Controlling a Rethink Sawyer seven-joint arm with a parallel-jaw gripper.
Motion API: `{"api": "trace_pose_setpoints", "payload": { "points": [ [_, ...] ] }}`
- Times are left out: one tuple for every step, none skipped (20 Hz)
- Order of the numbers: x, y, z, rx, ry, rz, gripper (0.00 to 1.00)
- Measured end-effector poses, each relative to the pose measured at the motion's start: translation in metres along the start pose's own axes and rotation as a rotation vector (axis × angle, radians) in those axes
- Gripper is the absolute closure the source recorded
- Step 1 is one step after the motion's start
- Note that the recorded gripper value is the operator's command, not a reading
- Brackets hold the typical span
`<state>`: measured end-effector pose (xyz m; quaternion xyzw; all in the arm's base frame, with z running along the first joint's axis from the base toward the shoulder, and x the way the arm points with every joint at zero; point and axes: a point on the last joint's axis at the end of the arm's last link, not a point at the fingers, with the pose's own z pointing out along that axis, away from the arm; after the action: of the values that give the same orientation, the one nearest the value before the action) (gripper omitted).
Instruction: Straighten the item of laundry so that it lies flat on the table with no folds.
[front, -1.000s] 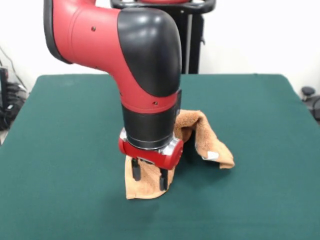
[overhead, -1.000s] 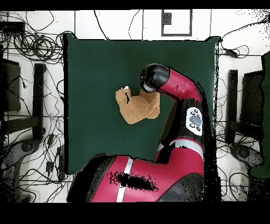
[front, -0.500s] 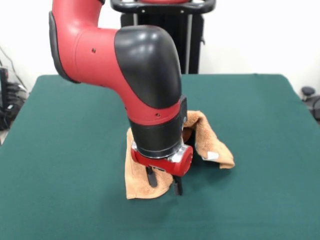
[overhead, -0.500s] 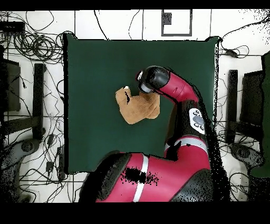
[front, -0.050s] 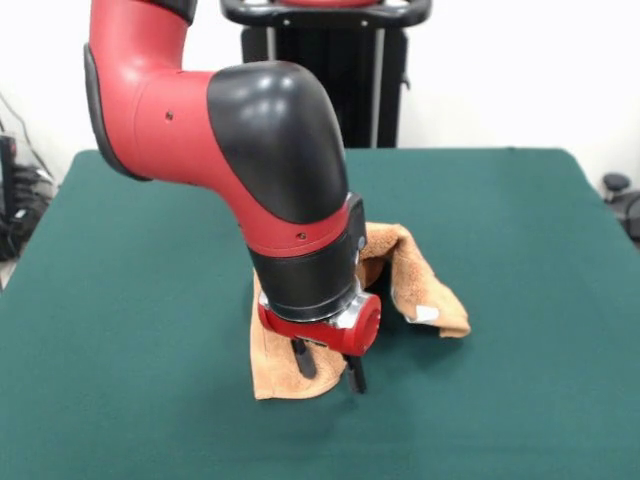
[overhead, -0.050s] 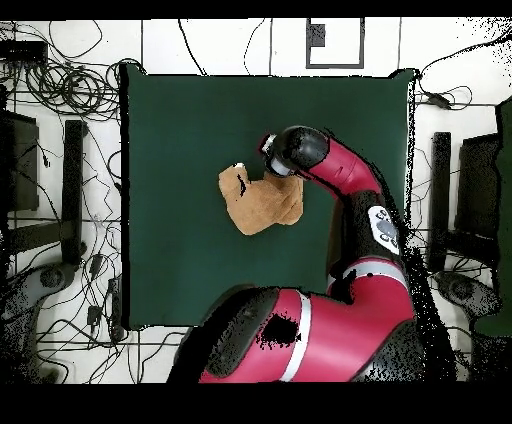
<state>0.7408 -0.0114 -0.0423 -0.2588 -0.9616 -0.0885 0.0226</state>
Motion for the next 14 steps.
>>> {"api": "trace_pose_setpoints", "payload": {
  "points": [
    [-0.0002,-0.0005,-0.0002,-0.002,0.0,-0.001,0.0],
    [-0.0002,-0.0007,-0.0005,-0.003,0.0,-0.005,0.0],
    [-0.0001,-0.0008,-0.0005,-0.003,0.0,-0.006,0.0],
    [0.0003,-0.0003,-0.0006,-0.004,0.0,-0.014,0.0],
    [0.0005,0.0003,-0.0006,-0.005,0.0,-0.02,0.0],
    [0.0007,0.0006,-0.0005,-0.005,-0.001,-0.025,0.0],
    [0.001,0.0007,-0.0005,-0.004,-0.002,-0.029,0.0],
    [0.0026,0.0006,-0.0002,0.006,-0.004,-0.045,0.0],
    [0.0031,0.0008,-0.0002,0.009,-0.006,-0.051,0.0],
    [0.0038,0.0011,-0.0001,0.013,-0.007,-0.056,0.0],
    [0.0044,0.0014,0.0,0.016,-0.008,-0.062,0.0],
    [0.0061,0.0023,0.0004,0.024,-0.01,-0.076,0.0],
    [0.0065,0.0023,0.0006,0.027,-0.011,-0.081,0.0],
    [0.0071,0.0025,0.0007,0.03,-0.012,-0.088,0.0]
  ]
}}
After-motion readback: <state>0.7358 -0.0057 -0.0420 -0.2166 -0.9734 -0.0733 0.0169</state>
